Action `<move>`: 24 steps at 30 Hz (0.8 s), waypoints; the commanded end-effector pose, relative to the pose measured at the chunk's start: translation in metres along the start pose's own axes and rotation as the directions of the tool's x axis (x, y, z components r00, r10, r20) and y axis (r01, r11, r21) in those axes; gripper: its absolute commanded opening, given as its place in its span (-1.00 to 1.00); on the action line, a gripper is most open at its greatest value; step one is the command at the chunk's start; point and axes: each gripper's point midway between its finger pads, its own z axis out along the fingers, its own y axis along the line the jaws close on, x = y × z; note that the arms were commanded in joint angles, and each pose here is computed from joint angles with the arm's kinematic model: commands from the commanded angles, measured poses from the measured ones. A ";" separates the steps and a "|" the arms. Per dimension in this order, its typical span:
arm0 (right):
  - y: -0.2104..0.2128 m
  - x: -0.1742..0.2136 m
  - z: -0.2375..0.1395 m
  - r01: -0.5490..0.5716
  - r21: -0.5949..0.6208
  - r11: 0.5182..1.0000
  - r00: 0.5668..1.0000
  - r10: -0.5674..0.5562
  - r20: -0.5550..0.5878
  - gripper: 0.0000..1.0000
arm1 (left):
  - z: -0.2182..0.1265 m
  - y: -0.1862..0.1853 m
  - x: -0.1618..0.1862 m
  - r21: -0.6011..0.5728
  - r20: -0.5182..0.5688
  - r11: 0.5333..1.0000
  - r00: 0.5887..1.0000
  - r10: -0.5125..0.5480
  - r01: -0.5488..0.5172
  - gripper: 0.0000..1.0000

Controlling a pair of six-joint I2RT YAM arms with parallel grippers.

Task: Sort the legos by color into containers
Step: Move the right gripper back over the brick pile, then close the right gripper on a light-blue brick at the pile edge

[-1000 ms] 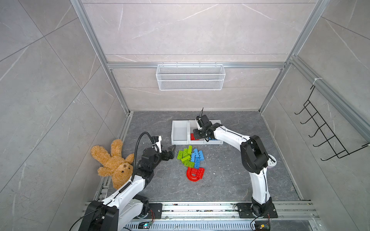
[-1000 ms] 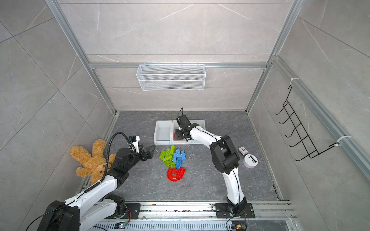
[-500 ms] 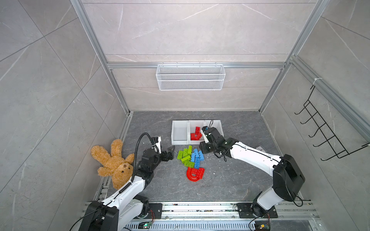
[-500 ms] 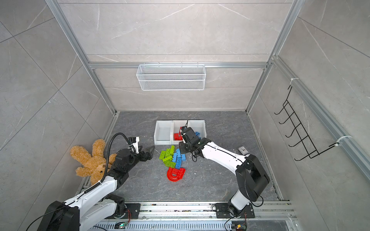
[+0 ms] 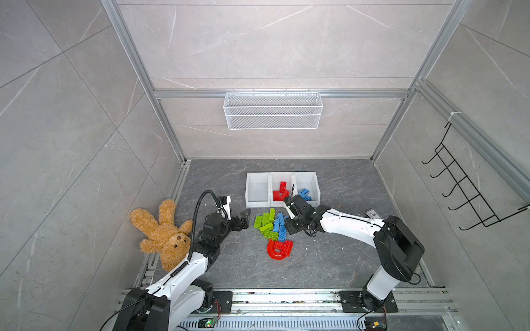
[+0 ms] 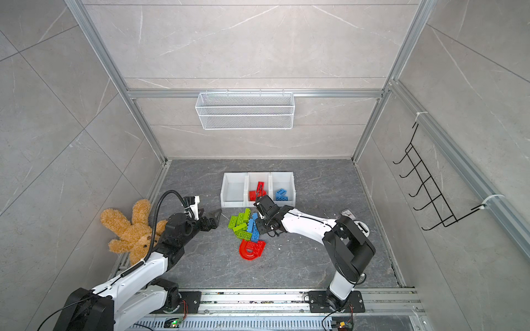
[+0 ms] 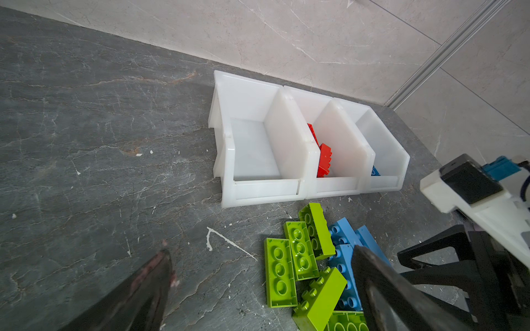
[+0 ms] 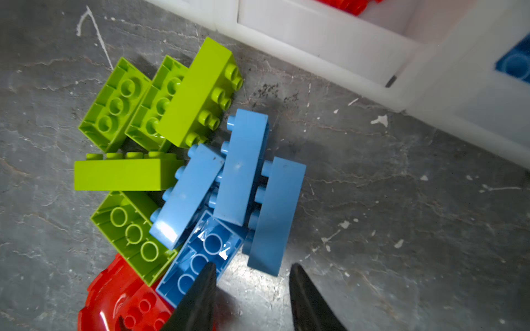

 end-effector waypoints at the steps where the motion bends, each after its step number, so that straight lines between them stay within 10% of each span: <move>1: -0.004 0.003 0.008 0.011 0.029 1.000 1.000 -0.011 -0.008 -0.16 | -0.001 -0.003 -0.012 0.003 0.048 0.999 0.998 0.033 -0.033 0.99; 24: -0.024 0.008 0.037 0.007 0.083 0.996 0.999 -0.005 -0.034 -0.22 | -0.002 -0.002 -0.013 -0.003 0.049 0.999 0.998 0.036 -0.036 0.99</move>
